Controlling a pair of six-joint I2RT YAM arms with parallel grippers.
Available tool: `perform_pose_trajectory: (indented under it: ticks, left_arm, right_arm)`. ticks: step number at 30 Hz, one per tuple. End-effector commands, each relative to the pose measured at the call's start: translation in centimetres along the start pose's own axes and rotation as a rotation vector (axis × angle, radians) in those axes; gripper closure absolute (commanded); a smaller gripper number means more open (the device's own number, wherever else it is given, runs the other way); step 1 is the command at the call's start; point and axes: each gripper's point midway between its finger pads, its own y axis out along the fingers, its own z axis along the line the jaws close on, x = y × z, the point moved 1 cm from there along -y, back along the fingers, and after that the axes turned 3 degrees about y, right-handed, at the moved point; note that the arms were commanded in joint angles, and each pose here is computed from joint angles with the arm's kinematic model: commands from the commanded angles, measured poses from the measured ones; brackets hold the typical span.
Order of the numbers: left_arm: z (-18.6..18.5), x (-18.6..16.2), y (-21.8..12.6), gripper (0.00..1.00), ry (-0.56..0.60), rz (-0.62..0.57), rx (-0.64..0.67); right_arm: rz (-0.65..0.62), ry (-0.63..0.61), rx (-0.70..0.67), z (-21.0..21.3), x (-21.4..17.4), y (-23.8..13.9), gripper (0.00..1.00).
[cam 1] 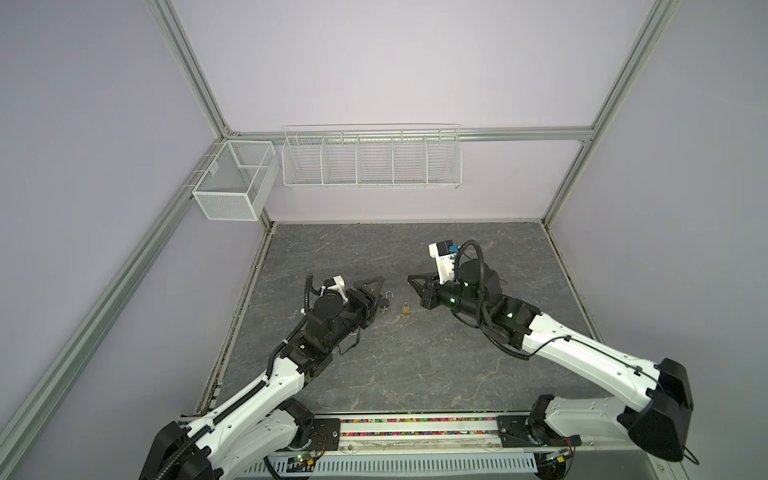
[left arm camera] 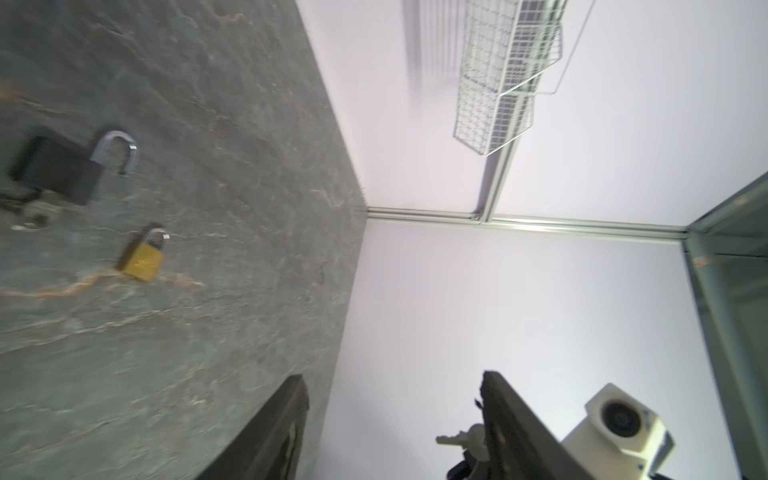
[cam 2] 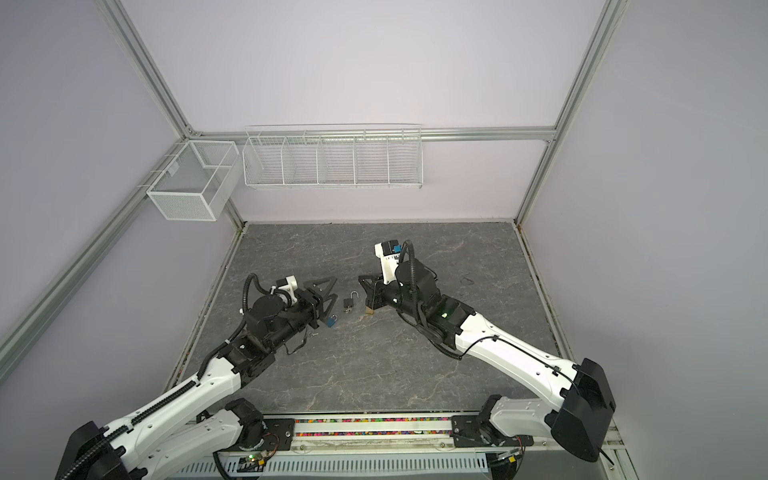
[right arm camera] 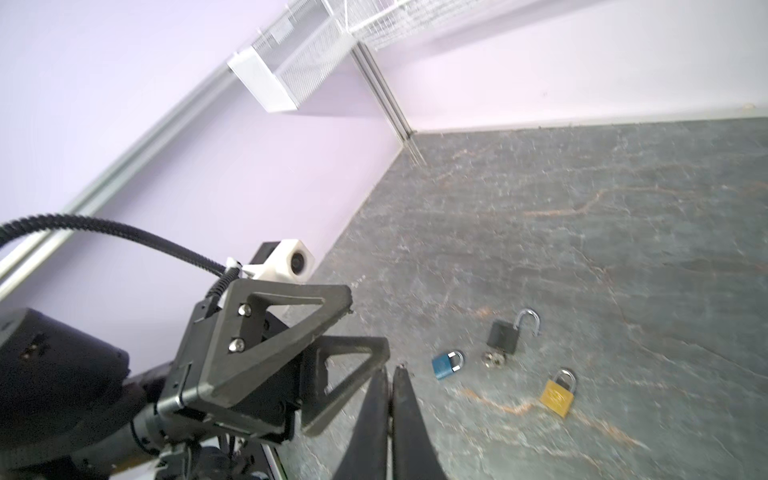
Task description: Unlock with the key
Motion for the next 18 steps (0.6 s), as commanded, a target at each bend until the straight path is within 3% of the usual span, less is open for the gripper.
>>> perform_pose_trajectory:
  ticks: [1, 10, 18]
  left_arm:
    - [-4.1, 0.5, 0.2, 0.30, -0.132, -0.042, -0.132]
    - [-6.0, 0.8, -0.5, 0.25, -0.286, -0.058, -0.220]
    - [-6.2, 1.4, -1.0, 0.25, -0.348, -0.083, -0.266]
  right_arm:
    - [-0.081, 0.022, 0.079, 2.4, 2.0, 0.5, 0.93]
    - [-0.121, 0.006, 0.170, 5.3, 2.5, 2.2, 0.93]
    - [-0.119, -0.010, 0.190, 6.3, 1.6, 4.3, 0.93]
